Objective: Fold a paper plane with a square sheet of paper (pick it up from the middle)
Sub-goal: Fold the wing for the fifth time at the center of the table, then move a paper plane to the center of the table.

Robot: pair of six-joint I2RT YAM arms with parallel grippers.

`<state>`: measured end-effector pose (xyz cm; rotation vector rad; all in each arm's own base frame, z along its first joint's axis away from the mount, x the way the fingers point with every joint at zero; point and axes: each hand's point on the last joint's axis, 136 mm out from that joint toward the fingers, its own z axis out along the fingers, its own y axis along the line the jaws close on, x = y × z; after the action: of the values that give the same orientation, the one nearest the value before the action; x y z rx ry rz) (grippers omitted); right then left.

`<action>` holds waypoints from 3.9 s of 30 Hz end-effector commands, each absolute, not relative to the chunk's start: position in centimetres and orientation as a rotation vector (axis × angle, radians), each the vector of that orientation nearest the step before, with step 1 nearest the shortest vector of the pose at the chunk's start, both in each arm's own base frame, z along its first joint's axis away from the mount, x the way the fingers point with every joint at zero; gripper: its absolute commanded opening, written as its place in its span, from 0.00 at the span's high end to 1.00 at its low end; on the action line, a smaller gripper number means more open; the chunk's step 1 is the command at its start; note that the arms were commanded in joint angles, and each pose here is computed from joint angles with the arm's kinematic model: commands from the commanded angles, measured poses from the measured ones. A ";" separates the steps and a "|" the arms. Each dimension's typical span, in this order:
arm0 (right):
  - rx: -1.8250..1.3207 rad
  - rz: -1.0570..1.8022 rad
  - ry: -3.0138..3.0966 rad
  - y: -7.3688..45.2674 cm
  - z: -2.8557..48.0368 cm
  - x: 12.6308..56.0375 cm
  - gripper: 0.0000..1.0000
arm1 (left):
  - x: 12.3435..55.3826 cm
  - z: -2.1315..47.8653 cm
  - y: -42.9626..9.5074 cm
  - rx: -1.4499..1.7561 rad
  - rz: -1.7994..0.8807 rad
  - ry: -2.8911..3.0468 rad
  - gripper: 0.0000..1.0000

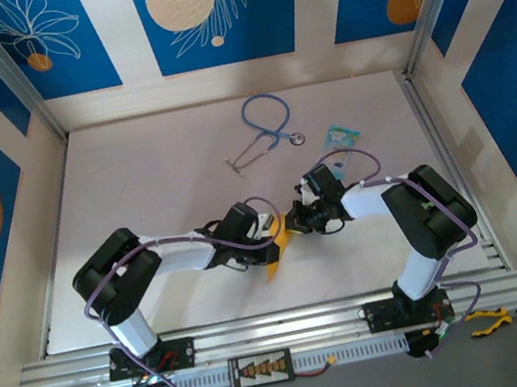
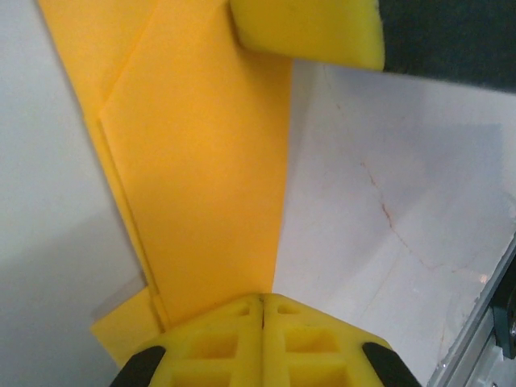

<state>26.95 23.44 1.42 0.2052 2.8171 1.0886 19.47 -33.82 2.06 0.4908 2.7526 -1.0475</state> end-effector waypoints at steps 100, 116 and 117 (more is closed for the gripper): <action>0.328 1.141 2.746 21.7 3.3 24.4 0.79 | 21.1 2.9 -31.7 0.382 -0.905 2.867 0.72; 0.338 1.160 2.794 22.4 1.9 23.6 0.78 | 20.6 2.8 -33.6 0.416 -1.049 2.866 0.70; 0.334 1.162 2.795 22.5 1.8 23.5 0.78 | 20.5 2.7 -33.6 0.416 -1.054 2.868 0.70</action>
<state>24.50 22.31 2.59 0.3235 2.7625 1.1470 20.73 -32.06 2.48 0.3780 2.8818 -0.9566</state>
